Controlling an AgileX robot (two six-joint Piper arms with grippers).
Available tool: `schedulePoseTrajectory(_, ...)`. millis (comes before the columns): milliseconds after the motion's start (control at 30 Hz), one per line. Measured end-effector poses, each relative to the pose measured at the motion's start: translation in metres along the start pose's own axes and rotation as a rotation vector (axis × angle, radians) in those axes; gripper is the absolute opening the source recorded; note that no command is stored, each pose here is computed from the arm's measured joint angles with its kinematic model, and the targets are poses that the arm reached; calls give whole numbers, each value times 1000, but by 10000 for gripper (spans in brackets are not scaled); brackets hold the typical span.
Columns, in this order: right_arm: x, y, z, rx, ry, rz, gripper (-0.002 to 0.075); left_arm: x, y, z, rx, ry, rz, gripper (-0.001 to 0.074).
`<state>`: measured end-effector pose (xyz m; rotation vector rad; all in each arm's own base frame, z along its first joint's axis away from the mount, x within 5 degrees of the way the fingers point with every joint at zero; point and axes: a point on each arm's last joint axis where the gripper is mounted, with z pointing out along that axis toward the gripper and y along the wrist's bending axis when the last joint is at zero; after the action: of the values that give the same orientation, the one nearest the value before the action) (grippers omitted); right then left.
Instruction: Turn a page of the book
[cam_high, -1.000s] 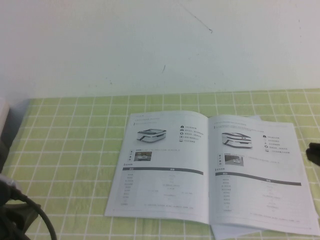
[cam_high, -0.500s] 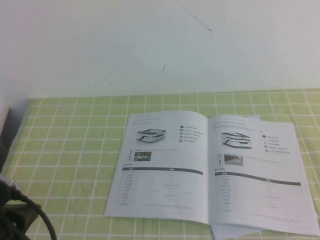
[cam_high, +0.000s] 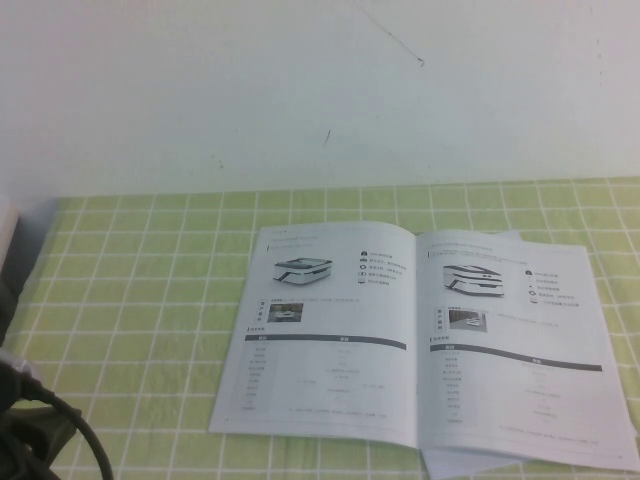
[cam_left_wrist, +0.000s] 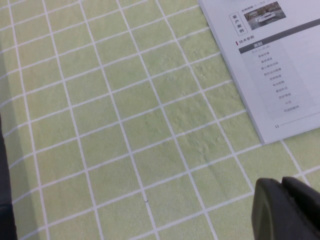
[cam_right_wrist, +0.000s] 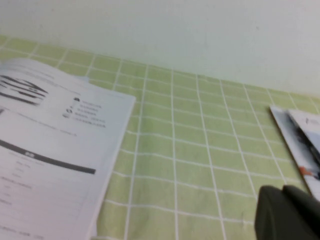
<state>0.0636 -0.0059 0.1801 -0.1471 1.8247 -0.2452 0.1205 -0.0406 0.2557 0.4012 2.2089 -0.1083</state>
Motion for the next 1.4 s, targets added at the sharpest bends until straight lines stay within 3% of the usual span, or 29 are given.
schedulePoseTrajectory(267, 16, -1, -6, 46, 128, 118, -3, 0, 0, 0, 0, 0, 0, -4)
schedulePoseTrajectory(1133, 16, -1, -6, 46, 128, 109, -3, 1, 0, 1, 1, 2, 0, -4)
schedulePoseTrajectory(1267, 16, -1, -6, 46, 130, 109, -3, 17, 1, 4, -7, -22, 5, -4)
schedulePoseTrajectory(1400, 16, -1, -6, 46, 130, 109, -3, 45, 3, 8, -27, -157, -49, -4)
